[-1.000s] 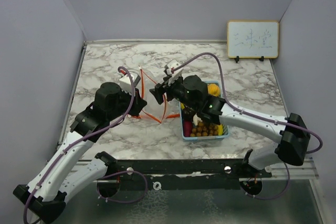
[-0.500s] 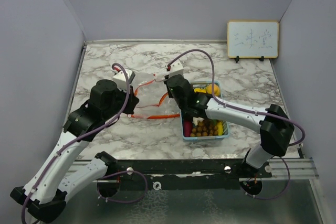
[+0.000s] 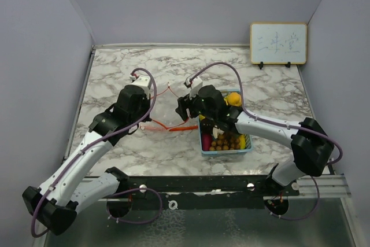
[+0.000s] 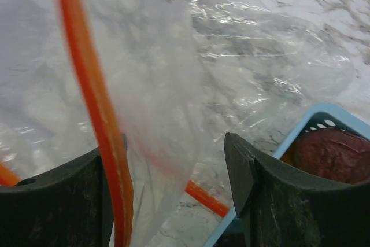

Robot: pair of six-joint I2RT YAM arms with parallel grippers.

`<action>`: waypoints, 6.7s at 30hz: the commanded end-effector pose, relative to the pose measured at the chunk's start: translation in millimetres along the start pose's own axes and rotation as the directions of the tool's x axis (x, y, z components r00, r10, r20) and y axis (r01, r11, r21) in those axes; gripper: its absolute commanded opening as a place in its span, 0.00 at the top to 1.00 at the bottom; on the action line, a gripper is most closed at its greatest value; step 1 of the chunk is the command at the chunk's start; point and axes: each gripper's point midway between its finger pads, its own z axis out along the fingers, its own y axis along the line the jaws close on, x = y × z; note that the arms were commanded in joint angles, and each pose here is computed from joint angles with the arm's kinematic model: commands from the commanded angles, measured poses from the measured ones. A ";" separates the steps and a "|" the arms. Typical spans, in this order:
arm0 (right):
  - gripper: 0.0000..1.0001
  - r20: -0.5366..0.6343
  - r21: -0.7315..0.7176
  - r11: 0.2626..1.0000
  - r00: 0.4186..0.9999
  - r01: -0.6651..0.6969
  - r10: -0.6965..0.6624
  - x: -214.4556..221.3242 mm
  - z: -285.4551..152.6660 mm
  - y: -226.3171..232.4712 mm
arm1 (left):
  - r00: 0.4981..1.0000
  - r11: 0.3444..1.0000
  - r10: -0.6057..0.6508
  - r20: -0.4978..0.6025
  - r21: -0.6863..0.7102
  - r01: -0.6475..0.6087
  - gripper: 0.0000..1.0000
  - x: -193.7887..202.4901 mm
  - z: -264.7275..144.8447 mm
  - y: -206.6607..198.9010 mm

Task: Place the food in the zip-top bag and seal the zipper
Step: Open the zipper of the food storage bag at the center of the board, then pick up the fake fruit from the bin, then place the fake fruit in the zipper food storage bag.

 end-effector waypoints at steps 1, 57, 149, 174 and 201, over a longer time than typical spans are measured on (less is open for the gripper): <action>0.30 0.115 -0.240 0.970 0.993 0.038 -0.011 -37.5 -24.5 42.8 | 0.999 0.999 -0.039 0.024 -0.001 0.039 1.00 -8.6 25.0 -6.8; 0.98 -0.137 0.499 0.858 0.967 -0.118 0.213 26.5 -182.5 -91.4 | 0.999 0.992 -0.027 0.024 0.128 0.024 1.00 -2.4 36.1 -30.0; 0.98 0.525 -0.320 0.946 0.841 0.050 0.133 -173.4 -160.7 50.0 | 0.998 0.980 -0.058 0.013 0.191 0.054 1.00 16.0 30.1 -36.8; 0.98 0.127 -0.456 0.888 0.992 0.054 0.005 -75.9 -126.4 75.5 | 0.998 0.983 -0.043 0.053 0.180 0.033 1.00 8.9 24.3 -32.6; 0.98 0.336 -0.019 0.982 0.924 -0.189 0.185 -110.8 -43.4 1.7 | 0.997 0.944 -0.073 0.026 0.325 0.061 1.00 15.9 13.7 -57.2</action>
